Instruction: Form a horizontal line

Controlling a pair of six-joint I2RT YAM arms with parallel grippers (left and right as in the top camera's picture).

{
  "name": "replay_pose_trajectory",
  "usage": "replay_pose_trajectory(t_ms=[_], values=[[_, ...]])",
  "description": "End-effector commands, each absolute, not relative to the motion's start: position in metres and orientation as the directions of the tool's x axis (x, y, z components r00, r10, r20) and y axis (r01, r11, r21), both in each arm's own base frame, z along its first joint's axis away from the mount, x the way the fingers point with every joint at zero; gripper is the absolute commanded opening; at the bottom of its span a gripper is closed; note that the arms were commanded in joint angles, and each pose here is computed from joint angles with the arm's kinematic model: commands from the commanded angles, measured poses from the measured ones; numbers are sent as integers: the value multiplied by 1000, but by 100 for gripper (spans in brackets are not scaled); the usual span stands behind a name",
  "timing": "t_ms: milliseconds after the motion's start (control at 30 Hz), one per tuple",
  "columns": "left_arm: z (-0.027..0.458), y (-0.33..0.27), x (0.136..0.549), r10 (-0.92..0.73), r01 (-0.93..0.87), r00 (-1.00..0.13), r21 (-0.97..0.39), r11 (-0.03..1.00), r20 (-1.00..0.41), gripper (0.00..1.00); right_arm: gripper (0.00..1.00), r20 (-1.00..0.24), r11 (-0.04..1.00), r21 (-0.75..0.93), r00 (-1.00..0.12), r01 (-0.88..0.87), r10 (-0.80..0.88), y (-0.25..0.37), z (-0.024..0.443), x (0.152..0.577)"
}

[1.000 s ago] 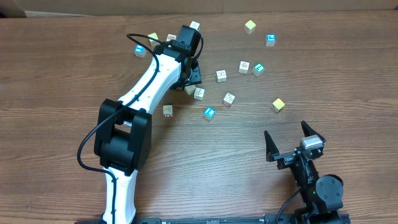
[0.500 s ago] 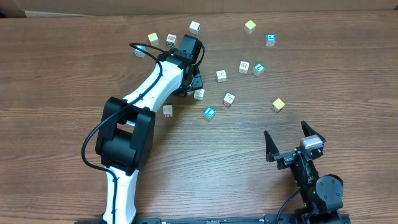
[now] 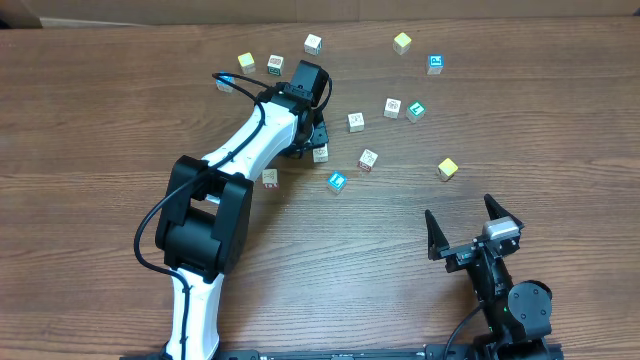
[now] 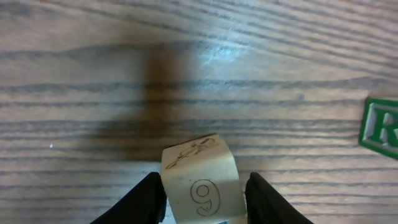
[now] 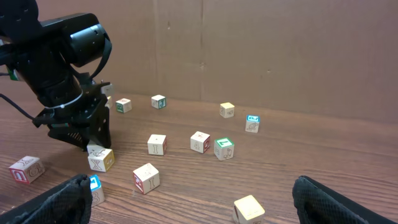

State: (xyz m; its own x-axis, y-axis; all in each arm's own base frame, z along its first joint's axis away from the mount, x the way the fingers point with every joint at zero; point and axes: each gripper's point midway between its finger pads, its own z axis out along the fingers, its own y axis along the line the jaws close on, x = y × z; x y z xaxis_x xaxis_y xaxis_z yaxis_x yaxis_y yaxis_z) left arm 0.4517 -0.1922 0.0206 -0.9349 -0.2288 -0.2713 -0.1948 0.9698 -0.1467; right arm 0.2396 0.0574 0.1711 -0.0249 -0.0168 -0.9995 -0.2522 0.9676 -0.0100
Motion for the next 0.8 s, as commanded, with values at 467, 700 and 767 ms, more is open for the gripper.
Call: replay_pose_trajectory(t_ms=[467, 700, 767], values=[[16, -190, 455, -225, -194, -931, -133, 972, -288, 38, 100, -1000, 969, -4, -19, -248, -9, 57, 170, 240], [42, -189, 471, -166, -128, -928, -134, 983, -334, 33, 100, -1000, 969, -4, -19, -249, -9, 57, 170, 240], [52, -187, 476, -173, -133, -924, -138, 982, -341, 33, 100, -1000, 969, -4, -19, -249, -9, 57, 170, 240]])
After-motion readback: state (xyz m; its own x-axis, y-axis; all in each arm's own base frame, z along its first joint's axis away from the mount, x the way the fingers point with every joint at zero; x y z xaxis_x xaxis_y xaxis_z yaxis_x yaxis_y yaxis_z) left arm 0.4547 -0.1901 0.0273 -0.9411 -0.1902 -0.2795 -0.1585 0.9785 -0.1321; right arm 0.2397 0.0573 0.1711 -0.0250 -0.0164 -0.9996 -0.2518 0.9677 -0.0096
